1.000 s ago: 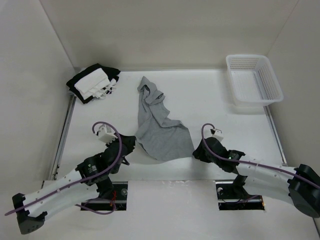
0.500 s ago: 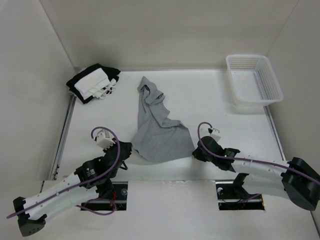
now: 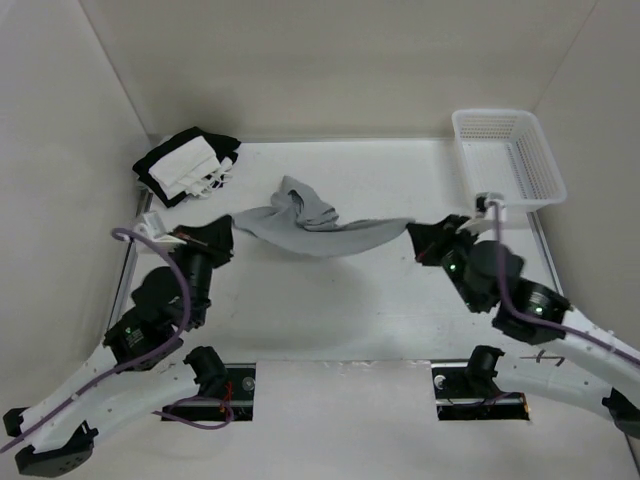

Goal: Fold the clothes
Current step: Flatten the tank top out

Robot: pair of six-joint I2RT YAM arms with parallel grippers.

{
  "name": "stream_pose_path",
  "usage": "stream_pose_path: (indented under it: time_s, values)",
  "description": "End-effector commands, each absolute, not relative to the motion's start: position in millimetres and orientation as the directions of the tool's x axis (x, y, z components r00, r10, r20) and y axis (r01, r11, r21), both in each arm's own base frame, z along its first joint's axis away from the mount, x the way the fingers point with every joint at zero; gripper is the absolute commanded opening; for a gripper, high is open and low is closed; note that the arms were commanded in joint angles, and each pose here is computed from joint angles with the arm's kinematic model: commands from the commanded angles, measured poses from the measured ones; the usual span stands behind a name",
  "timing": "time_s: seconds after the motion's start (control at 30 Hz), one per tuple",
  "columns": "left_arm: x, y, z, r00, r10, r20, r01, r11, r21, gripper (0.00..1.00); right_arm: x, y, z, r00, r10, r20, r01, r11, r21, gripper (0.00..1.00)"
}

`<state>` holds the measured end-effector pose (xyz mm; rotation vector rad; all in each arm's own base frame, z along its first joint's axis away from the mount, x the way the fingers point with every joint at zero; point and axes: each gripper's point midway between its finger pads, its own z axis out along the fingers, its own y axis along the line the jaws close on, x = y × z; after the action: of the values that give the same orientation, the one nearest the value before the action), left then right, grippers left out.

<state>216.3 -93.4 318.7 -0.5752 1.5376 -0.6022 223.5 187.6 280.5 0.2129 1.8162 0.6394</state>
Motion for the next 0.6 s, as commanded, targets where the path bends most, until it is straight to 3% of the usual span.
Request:
stream_pose_path:
  time_s: [0.0, 0.13, 0.27, 0.43, 0.57]
  values:
    - [212.3, -67.1, 439.1, 0.2, -0.72, -0.664, 0.141, 0.692, -0.708, 0.02, 218.5, 130.5, 415.8, -0.021, 0.447, -0.894, -0.166, 0.88, 0.444, 0.0]
    - [195.8, -37.2, 524.3, 0.369, -0.741, -0.562, 0.233, 0.659, -0.715, 0.02, 197.3, 99.2, 542.0, 0.195, 0.482, -0.854, -0.242, 0.868, 0.434, 0.0]
    - [180.8, -16.8, 584.0, 0.481, -0.743, -0.465, 0.302, 0.638, -0.708, 0.02, 187.4, 79.9, 621.1, 0.341, 0.47, -0.814, -0.257, 0.88, 0.4, 0.0]
    - [194.0, -23.7, 612.4, 0.547, -0.668, -0.504, 0.248, 0.704, -0.665, 0.03, 199.2, 86.7, 654.0, 0.442, 0.393, -0.806, -0.206, 0.919, 0.336, 0.0]
    - [220.2, -36.1, 603.1, 0.572, -0.585, -0.575, 0.153, 0.765, -0.626, 0.03, 236.4, 106.8, 631.5, 0.437, 0.33, -0.836, -0.155, 0.944, 0.291, 0.0]
